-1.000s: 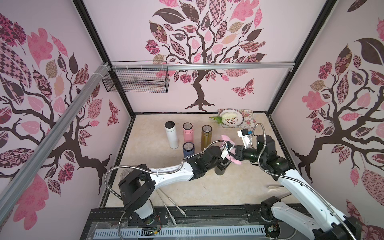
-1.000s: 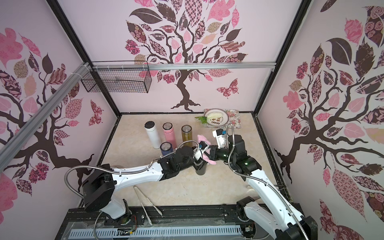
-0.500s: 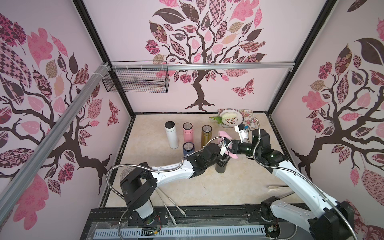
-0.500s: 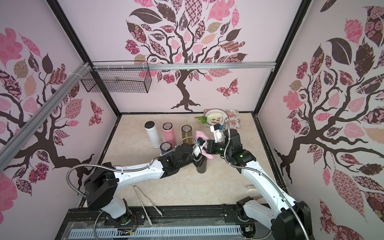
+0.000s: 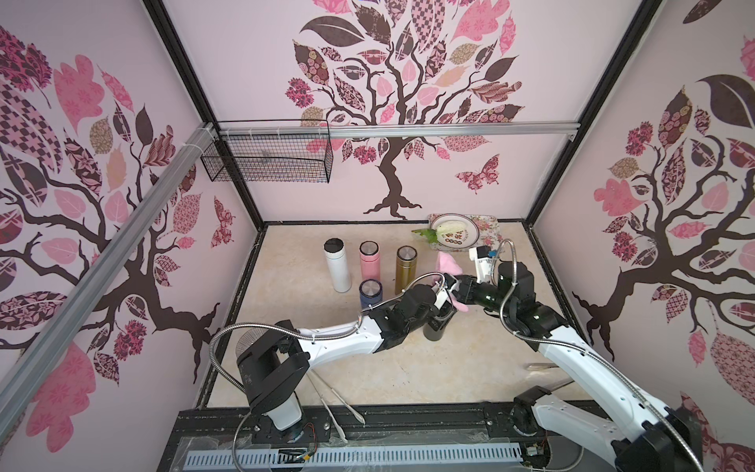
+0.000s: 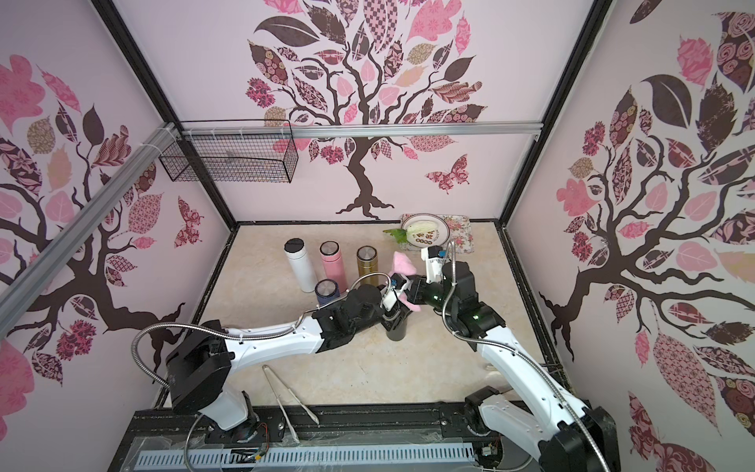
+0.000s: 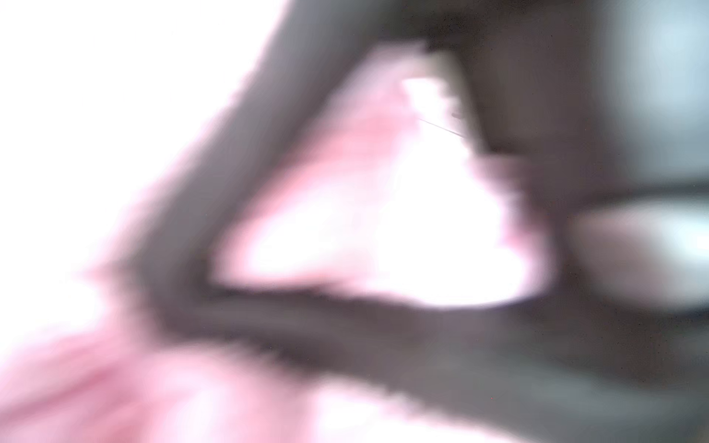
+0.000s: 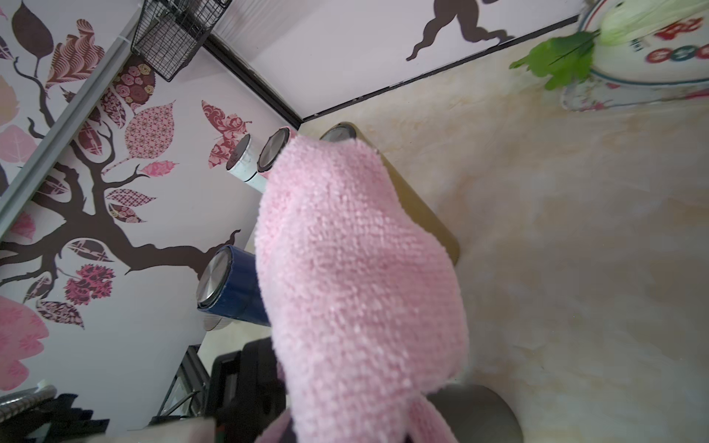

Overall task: Wipe the surface of the thermos
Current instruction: Wipe the dirt from the surface of the thermos.

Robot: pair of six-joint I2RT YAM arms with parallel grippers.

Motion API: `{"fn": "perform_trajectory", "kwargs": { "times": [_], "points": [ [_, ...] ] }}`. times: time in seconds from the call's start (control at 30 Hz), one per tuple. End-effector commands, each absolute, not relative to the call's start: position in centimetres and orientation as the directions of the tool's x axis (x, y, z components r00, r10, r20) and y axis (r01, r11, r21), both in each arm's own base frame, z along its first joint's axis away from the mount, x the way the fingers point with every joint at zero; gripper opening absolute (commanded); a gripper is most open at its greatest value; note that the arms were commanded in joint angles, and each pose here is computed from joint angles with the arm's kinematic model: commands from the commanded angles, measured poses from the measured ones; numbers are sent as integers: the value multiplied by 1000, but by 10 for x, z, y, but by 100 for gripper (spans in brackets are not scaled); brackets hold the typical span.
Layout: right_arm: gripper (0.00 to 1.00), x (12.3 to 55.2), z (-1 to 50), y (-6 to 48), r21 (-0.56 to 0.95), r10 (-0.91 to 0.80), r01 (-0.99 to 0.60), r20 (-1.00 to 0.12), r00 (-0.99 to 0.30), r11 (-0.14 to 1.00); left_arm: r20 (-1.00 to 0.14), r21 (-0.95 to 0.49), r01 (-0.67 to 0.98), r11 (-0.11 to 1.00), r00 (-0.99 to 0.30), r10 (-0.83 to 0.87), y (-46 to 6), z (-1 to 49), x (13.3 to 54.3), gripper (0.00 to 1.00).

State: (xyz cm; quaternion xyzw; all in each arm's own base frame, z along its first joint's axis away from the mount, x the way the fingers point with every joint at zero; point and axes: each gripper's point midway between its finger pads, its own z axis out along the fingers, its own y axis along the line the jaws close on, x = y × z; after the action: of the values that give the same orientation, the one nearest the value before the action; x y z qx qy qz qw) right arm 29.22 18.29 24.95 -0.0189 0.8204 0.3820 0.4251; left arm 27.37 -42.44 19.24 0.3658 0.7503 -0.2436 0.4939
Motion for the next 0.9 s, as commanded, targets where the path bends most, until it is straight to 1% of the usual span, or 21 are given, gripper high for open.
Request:
{"fn": "perform_trajectory", "kwargs": {
  "times": [0.0, 0.13, 0.23, 0.37, 0.53, 0.63, 0.7, 0.77, 0.87],
  "points": [
    [0, 279, 191, 148, 510, 259, -184, -676, -690, 840, -841, -5, 769, 640, -349, 413, -413, 142, 268, 0],
    [0, 278, 170, 135, 516, 317, -111, -666, -675, 849, -842, -26, 724, 689, -387, 375, -409, 154, 275, 0],
    [0, 275, 154, 136, 556, 359, -93, -646, -673, 826, -852, -72, 689, 721, -418, 315, -408, 178, 279, 0],
    [0, 270, 145, 133, 605, 406, -105, -642, -650, 790, -857, -115, 652, 749, -447, 257, -404, 209, 280, 0],
    [0, 263, 149, 134, 659, 446, -149, -641, -625, 738, -862, -158, 610, 777, -469, 192, -395, 241, 282, 0],
    [0, 256, 148, 142, 698, 455, -199, -628, -631, 688, -863, -224, 595, 772, -488, 126, -392, 258, 284, 0],
    [0, 252, 147, 147, 728, 469, -227, -615, -634, 647, -859, -292, 590, 753, -508, 65, -391, 267, 287, 0],
    [0, 248, 151, 153, 759, 484, -279, -606, -631, 588, -838, -398, 586, 706, -545, -21, -391, 278, 290, 0],
    [0, 242, 157, 160, 790, 502, -335, -594, -629, 514, -815, -489, 571, 659, -569, -111, -387, 291, 296, 0]
  ]
}}
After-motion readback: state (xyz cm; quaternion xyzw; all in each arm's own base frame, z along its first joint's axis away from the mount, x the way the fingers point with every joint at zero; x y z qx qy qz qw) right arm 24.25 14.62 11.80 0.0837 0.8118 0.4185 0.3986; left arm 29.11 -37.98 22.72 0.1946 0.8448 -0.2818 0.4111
